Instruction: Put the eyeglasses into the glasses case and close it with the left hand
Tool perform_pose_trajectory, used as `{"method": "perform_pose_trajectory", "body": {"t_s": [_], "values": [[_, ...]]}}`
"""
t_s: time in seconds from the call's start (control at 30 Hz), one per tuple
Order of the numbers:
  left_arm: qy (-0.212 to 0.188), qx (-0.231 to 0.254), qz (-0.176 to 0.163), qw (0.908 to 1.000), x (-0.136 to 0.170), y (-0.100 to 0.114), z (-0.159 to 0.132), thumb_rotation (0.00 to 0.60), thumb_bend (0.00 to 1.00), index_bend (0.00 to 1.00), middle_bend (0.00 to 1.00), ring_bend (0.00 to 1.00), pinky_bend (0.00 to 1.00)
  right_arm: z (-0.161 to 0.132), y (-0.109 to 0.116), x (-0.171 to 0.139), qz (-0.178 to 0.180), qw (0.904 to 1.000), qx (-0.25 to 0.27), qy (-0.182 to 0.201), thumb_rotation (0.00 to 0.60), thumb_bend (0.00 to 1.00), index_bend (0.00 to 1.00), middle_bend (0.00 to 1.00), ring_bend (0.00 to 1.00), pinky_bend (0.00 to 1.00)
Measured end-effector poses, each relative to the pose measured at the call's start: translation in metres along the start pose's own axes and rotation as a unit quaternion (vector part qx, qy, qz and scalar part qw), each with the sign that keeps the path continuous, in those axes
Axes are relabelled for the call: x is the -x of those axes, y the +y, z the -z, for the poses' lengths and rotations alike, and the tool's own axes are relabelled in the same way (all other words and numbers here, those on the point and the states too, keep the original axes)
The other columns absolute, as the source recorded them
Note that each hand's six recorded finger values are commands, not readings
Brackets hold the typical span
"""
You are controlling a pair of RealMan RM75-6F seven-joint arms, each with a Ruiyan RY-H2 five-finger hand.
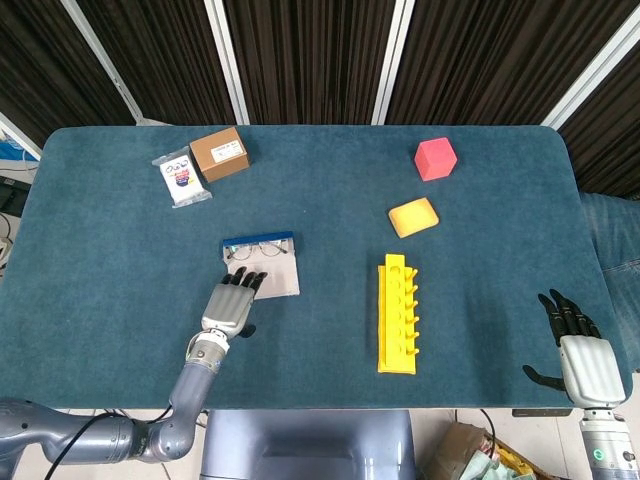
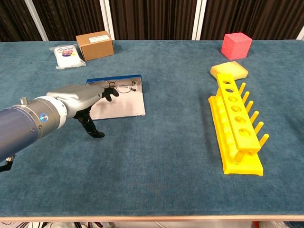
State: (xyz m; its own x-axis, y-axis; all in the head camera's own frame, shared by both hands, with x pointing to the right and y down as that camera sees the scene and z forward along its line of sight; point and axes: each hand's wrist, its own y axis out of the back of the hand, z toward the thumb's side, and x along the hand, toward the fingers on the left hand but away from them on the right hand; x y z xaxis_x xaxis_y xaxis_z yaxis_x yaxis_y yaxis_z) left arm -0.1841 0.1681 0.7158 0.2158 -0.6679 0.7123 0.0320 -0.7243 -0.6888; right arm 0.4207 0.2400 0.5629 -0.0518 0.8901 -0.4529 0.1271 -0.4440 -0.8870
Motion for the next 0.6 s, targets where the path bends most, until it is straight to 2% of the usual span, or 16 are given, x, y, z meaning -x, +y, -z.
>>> {"method": "perform_pose_trajectory", "body": {"t_s": [0.27,0.6], "values": [[0.004,-0.016,-0.037,0.9992,-0.007,0.003,-0.006,0.6,0.22,0.11,0.17,0.04,0.18,0.0,-0.001,0.0,-0.003,1.0,0.002,-0.001,0.6,0.19,0.0,0.0,0.09,0.19],[0.017,-0.065,-0.055,0.9962,-0.013,0.006,-0.008,0.6,0.22,0.12,0.16,0.04,0.16,0.001,0.0,0.0,-0.001,1.0,0.005,-0.004,0.6,0.18,0.0,0.0,0.09,0.19]]}}
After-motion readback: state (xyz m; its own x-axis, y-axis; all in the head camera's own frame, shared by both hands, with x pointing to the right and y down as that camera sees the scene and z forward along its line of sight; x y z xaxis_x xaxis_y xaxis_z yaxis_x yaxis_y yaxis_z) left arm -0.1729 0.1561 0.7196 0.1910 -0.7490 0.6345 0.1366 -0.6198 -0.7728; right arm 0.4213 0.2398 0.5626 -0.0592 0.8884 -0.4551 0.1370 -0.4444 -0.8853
